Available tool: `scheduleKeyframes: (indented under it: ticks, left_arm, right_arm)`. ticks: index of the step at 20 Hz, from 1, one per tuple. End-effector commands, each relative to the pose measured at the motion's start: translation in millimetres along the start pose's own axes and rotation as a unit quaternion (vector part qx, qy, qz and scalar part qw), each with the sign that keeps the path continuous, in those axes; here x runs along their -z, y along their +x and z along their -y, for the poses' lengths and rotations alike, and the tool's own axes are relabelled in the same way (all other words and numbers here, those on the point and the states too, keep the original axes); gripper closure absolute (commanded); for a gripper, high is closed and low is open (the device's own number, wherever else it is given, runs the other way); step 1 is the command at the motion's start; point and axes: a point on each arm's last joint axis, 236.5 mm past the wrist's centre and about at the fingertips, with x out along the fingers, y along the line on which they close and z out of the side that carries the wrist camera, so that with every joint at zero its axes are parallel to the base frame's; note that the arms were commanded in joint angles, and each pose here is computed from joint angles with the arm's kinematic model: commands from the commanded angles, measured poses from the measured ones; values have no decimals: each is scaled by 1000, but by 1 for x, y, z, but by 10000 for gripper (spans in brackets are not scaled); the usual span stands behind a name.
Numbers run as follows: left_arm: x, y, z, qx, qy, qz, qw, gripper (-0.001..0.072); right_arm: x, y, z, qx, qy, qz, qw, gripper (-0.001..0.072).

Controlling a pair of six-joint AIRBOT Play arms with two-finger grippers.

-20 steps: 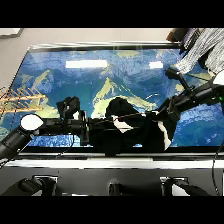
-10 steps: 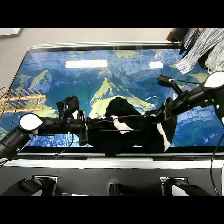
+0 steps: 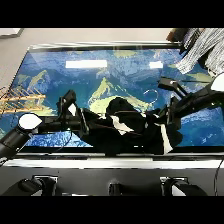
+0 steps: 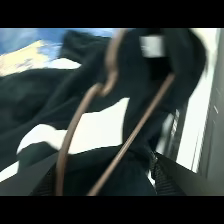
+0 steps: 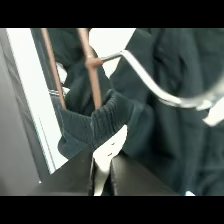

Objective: Fold the clothes and pants, and hang the long-sleeved shirts on hangers.

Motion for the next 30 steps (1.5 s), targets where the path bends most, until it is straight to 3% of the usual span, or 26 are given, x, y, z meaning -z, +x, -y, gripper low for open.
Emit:
scheduleKeyframes:
  ticks: [1, 4, 10, 12, 14, 17, 23, 30]
  left_arm:
    - [-10, -19, -49, -71, -167, 38, 983, 113]
    - [3, -47, -90, -114, -336, 53, 934, 112]
    - [10, -18, -56, -81, -346, 16, 935, 98]
    - [21, 13, -35, -81, -299, -13, 951, 99]
    - [40, 46, -13, -96, -200, -57, 973, 99]
    - [58, 83, 10, -127, -127, -92, 979, 100]
    - [73, 136, 11, -164, -66, -141, 974, 101]
    - [69, 176, -6, -169, -58, -134, 975, 116]
  right_arm:
    - [2, -14, 15, 71, 46, -3, 996, 658]
    - [-9, -23, 29, 116, 89, 29, 989, 657]
    - [-11, -24, 32, 120, 167, 44, 978, 657]
    - [-13, -25, 34, 123, 197, 51, 971, 657]
    - [-13, -25, 35, 123, 223, 57, 965, 657]
    - [-13, -25, 35, 121, 243, 59, 961, 656]
    - [-15, -25, 34, 118, 247, 62, 960, 656]
    - [-15, -25, 34, 118, 247, 61, 960, 656]
